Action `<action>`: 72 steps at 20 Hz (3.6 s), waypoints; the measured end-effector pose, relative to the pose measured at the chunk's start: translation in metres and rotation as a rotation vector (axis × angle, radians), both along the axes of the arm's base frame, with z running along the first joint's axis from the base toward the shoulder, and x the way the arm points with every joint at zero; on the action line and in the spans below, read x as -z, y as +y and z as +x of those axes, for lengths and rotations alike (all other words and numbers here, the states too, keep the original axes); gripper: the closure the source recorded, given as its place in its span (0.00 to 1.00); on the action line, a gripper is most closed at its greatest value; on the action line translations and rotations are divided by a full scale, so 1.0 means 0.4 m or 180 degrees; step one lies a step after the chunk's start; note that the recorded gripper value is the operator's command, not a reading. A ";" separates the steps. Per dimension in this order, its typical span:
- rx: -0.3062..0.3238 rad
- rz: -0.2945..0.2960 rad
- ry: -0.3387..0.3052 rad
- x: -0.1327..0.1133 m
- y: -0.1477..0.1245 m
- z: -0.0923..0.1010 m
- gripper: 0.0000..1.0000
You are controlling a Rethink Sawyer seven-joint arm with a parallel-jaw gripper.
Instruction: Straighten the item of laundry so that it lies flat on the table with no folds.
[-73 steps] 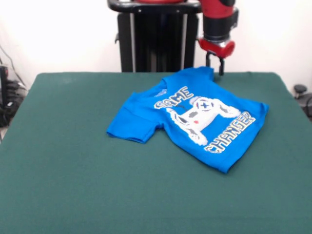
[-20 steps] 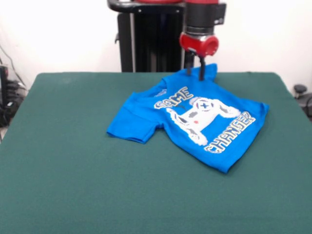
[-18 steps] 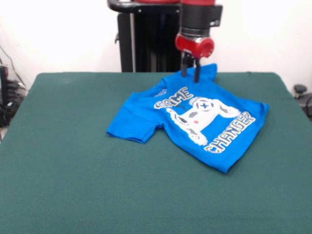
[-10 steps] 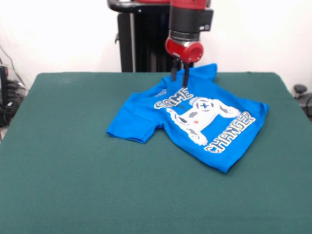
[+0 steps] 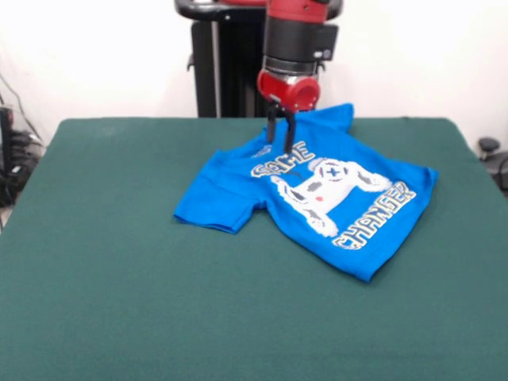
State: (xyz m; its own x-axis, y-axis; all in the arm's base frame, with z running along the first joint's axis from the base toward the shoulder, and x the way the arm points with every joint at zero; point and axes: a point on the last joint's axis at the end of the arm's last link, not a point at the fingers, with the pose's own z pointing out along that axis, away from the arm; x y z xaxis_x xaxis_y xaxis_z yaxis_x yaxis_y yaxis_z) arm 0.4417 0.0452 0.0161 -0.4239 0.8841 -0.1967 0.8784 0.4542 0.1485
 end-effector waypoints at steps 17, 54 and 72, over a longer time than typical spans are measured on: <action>-0.0048 -0.0139 -0.0282 -0.002 -0.006 0.119 0.00; -0.0394 -0.0306 -0.0175 0.133 -0.078 -0.007 0.00; -0.0381 -0.0446 -0.0362 0.039 -0.094 0.026 0.00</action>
State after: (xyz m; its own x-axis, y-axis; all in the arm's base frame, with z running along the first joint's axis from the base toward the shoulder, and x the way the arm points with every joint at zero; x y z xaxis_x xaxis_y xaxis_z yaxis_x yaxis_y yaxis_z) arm 0.4522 0.0074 0.0003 -0.4924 0.7894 -0.3666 0.7981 0.5776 0.1717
